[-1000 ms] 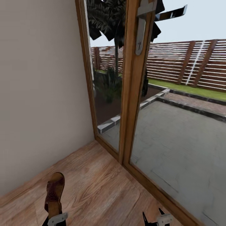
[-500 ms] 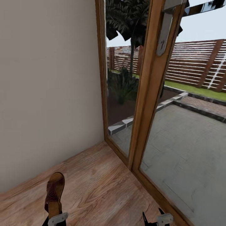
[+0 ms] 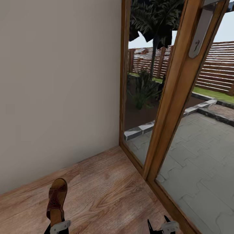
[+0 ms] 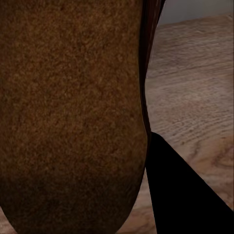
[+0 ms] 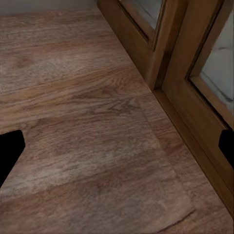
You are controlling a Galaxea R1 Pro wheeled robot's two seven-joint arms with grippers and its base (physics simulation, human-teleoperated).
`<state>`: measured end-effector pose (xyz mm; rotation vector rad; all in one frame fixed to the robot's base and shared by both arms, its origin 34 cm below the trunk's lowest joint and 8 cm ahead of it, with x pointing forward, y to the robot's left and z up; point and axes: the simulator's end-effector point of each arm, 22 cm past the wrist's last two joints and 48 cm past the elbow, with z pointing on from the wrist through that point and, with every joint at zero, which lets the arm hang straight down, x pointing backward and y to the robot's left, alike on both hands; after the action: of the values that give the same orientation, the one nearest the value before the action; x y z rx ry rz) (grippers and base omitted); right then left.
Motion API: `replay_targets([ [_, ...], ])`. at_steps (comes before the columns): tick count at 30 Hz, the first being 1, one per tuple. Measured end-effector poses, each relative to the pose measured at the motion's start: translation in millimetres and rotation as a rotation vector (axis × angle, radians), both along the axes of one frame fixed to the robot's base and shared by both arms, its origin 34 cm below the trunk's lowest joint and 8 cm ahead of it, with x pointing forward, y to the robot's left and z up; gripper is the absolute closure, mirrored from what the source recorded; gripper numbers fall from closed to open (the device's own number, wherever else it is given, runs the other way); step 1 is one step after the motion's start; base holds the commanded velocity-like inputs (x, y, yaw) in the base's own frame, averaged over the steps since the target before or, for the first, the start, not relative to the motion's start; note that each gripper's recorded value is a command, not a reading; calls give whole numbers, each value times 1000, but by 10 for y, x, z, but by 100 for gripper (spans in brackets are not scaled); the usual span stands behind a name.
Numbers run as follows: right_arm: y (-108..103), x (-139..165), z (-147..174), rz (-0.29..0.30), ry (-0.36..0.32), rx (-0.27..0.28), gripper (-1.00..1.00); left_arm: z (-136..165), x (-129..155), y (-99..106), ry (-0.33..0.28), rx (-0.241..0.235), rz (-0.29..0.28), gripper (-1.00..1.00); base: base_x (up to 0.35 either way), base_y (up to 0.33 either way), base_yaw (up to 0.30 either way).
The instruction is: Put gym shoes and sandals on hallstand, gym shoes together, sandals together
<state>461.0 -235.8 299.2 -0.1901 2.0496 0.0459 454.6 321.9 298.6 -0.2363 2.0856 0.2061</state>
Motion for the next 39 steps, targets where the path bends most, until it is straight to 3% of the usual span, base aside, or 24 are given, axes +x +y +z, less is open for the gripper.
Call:
replay_targets([
  [18, 0, 0, 1, 0, 0, 0, -100, 3, 2, 7, -1, -1, 5, 100, 78, -155, 279],
  [39, 0, 0, 1, 0, 0, 0, -100, 1, -1, 7, -1, -2, 5, 100, 8, -26, 279],
])
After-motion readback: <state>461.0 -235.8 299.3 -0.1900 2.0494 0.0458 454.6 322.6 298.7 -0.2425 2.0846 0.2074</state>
